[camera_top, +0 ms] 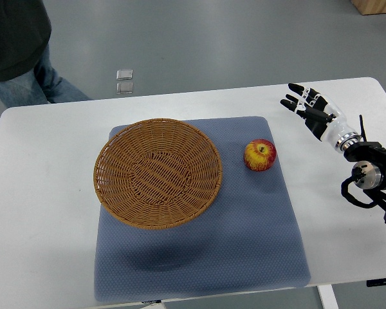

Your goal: Place red apple in basket with right hand

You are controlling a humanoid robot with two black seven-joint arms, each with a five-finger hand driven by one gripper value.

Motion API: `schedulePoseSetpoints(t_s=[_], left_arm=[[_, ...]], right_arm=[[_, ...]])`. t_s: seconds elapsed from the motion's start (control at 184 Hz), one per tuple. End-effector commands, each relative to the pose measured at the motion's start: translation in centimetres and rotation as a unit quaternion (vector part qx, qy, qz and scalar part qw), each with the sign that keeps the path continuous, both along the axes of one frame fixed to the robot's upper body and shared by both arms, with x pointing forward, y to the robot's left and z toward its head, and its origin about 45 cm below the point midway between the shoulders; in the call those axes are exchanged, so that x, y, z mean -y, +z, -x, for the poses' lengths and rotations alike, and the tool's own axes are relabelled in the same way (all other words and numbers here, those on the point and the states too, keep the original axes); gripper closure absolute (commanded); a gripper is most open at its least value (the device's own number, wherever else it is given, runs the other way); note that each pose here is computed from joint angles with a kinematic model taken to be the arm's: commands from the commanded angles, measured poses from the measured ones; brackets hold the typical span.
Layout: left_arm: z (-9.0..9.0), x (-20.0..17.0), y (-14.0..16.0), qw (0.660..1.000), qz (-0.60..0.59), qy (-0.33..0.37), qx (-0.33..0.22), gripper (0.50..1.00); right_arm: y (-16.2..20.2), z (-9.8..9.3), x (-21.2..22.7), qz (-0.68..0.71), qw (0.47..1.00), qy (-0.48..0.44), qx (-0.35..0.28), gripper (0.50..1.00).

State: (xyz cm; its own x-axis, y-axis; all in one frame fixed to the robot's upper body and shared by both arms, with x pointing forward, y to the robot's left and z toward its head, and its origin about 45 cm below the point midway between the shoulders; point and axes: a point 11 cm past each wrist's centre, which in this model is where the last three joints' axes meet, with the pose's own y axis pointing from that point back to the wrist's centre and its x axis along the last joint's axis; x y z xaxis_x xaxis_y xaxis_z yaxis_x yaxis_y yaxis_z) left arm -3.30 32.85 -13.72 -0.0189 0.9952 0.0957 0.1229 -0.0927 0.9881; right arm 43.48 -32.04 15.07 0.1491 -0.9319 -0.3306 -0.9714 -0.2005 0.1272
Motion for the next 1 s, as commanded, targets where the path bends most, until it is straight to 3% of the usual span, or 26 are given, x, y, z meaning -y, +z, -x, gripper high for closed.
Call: schedulePoseSetpoints(t_s=[0.0,0.992], left_arm=[[0.01,0.10,-0.01,1.000,0.002,-0.002,0.000,0.500],[0.03,-0.39,0.03,1.000,-0.006,-0.001,0.000,0.500]], right_arm=[[0.00,0.00,0.00,0.000,1.000,0.000,0.000,0.579],[0.81,0.26,-0.03,-0.034,0.998,0.040,0.019,0.581]])
